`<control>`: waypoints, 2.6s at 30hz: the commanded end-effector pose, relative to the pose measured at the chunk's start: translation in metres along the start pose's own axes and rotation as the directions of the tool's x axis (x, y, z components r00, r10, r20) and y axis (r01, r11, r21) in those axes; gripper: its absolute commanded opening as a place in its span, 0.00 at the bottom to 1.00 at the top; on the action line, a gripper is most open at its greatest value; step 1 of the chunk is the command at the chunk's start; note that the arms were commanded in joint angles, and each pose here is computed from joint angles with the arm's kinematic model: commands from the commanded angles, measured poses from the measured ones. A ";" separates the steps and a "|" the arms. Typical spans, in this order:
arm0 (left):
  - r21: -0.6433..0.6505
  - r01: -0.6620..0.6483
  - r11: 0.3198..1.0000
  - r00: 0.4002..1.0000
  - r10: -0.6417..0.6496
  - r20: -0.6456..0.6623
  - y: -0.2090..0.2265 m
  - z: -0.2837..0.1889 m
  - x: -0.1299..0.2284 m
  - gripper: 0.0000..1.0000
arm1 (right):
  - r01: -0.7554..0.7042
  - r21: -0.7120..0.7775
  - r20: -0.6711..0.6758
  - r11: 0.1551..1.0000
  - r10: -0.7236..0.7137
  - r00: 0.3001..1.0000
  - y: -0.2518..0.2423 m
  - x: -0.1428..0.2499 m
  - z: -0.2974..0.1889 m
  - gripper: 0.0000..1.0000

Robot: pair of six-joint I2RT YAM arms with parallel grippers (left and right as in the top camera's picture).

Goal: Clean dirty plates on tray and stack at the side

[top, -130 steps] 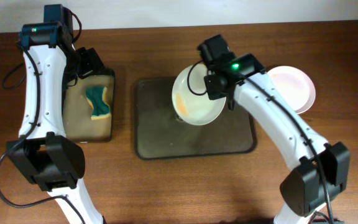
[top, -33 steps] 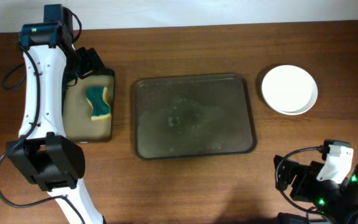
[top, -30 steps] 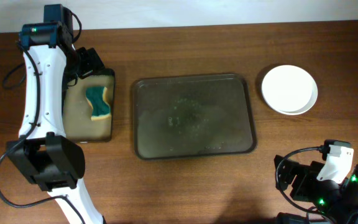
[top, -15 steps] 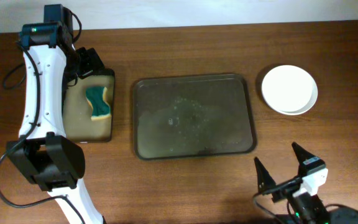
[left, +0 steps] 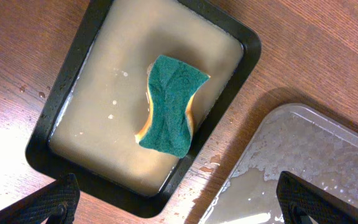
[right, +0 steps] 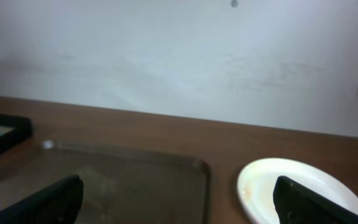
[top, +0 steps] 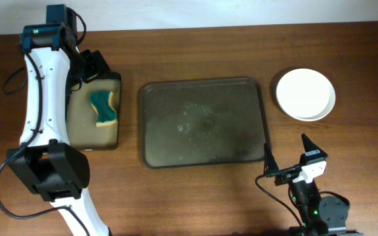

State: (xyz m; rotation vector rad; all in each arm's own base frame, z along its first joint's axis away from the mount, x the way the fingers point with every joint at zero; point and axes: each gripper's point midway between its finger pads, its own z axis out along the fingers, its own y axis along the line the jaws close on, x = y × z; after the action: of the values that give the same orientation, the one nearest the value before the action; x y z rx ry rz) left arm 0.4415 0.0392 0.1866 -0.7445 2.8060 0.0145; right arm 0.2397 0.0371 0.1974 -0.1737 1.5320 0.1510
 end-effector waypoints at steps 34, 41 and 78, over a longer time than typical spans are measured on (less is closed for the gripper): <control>0.013 0.002 1.000 1.000 -0.002 0.016 0.001 -0.007 -0.003 1.00 | 0.005 0.187 -0.110 0.982 0.016 0.994 -0.035 0.042 -0.002 0.98; -0.029 0.005 1.000 0.999 -0.003 0.052 0.015 -0.032 0.002 0.99 | 0.005 0.187 -0.110 0.982 0.016 0.994 -0.035 0.042 -0.002 0.98; 0.122 -0.590 0.798 0.179 -0.018 0.984 0.041 -0.094 0.189 0.99 | 0.005 0.187 -0.110 0.982 0.016 0.994 -0.035 0.042 -0.002 0.98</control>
State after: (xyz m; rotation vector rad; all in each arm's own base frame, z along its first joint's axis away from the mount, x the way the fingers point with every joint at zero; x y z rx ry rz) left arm 0.2401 -0.0224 0.2487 0.0563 1.5149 -0.1351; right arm 0.2463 0.0051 0.1583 -0.0354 1.6442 0.0180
